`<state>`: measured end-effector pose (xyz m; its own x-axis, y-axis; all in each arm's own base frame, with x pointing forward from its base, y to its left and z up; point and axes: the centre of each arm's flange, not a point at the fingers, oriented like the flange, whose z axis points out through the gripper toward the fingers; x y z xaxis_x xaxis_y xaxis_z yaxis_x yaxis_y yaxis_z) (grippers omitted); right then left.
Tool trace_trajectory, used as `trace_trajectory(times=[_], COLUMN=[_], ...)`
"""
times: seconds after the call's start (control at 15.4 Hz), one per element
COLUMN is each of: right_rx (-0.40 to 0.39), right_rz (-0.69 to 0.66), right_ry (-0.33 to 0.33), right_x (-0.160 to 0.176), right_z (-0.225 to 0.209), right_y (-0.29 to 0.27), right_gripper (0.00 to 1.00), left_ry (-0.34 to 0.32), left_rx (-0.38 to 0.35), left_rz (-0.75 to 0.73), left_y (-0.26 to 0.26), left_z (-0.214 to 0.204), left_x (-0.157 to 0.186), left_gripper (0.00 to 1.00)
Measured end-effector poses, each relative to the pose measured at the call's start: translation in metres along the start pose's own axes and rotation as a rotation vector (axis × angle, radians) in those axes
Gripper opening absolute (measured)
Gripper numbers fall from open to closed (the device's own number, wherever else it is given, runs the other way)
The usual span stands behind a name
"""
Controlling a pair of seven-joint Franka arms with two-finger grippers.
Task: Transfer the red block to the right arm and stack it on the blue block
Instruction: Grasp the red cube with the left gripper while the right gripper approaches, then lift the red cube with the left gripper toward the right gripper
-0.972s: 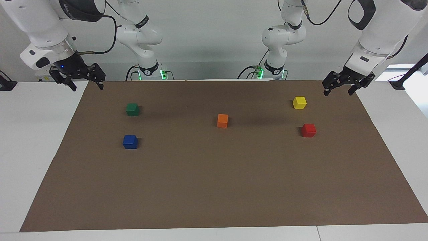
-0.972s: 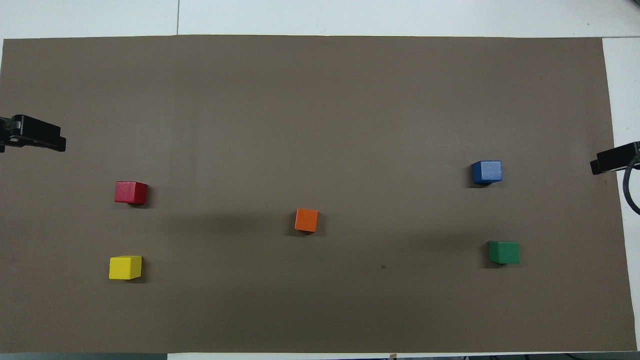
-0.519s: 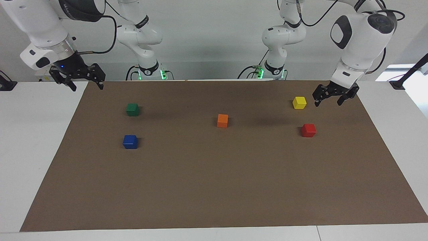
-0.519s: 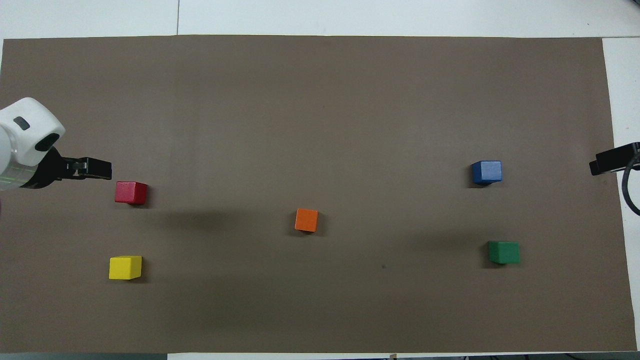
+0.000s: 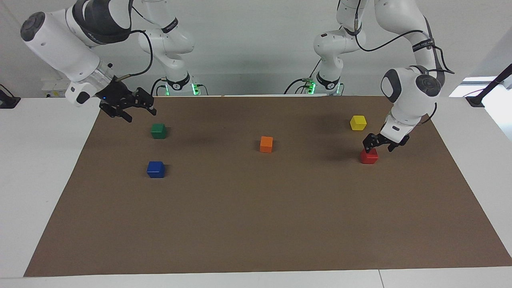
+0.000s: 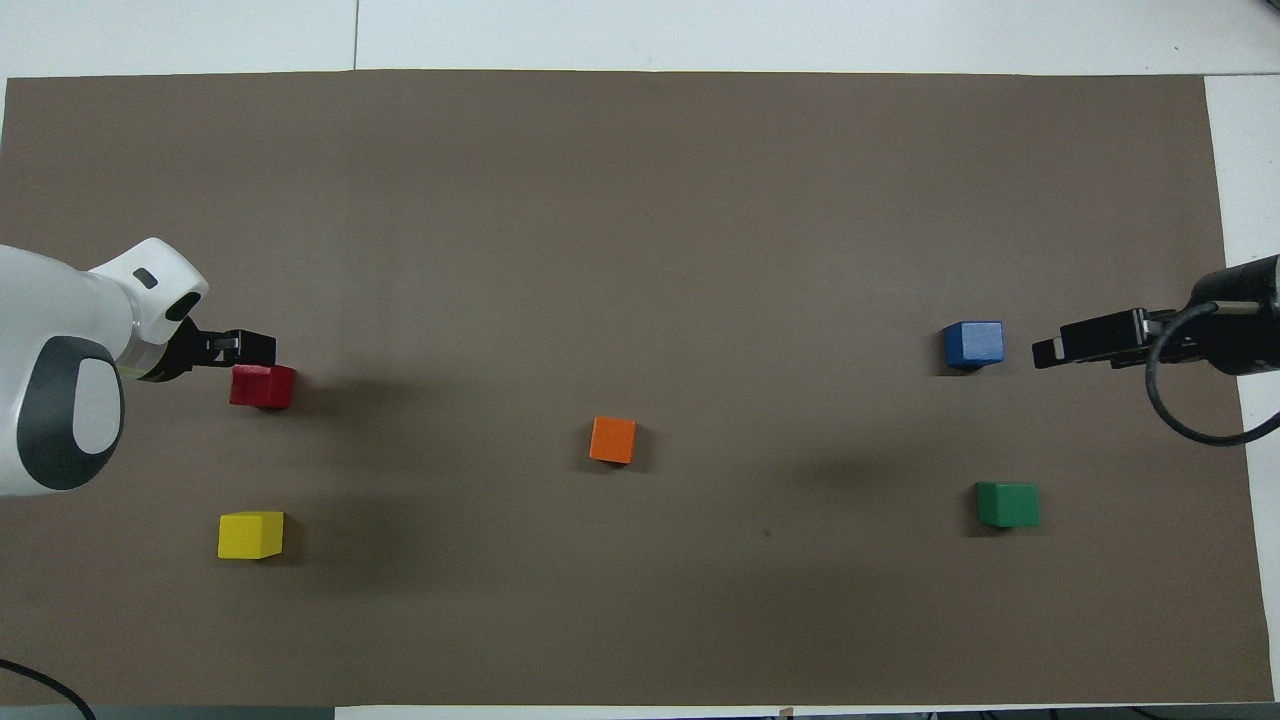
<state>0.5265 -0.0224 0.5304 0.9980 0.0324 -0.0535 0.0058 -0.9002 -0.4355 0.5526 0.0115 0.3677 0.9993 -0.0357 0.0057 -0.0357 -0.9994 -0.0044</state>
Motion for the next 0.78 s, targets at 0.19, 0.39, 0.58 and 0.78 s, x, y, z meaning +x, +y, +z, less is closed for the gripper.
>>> trace_trajectory(times=[0.19,0.39,0.58,0.78], right_rx=[0.222,0.430,0.608,0.764], right_rz=[-0.029,-0.058,-0.072,-0.073], right_ry=[0.033,0.079,0.118,0.125], right_x=[-0.001,0.002,0.000,-0.001], right_z=[0.024,0.054,0.083,0.101], right_y=[0.023,0.044,0.044,0.032], right_gripper=[1.00,1.00,1.00,1.00], left_ry=[0.015,0.000,-0.012,-0.003], left_rx=[-0.002,-0.003,-0.004,-0.005], left_rz=[-0.001,0.000,0.000,0.000], left_y=[0.000,0.001,0.001,0.002], left_z=[0.020,0.036,0.048,0.060], left_x=[-0.005,-0.014,-0.022,-0.028], left_gripper=[1.00,1.00,1.00,1.00])
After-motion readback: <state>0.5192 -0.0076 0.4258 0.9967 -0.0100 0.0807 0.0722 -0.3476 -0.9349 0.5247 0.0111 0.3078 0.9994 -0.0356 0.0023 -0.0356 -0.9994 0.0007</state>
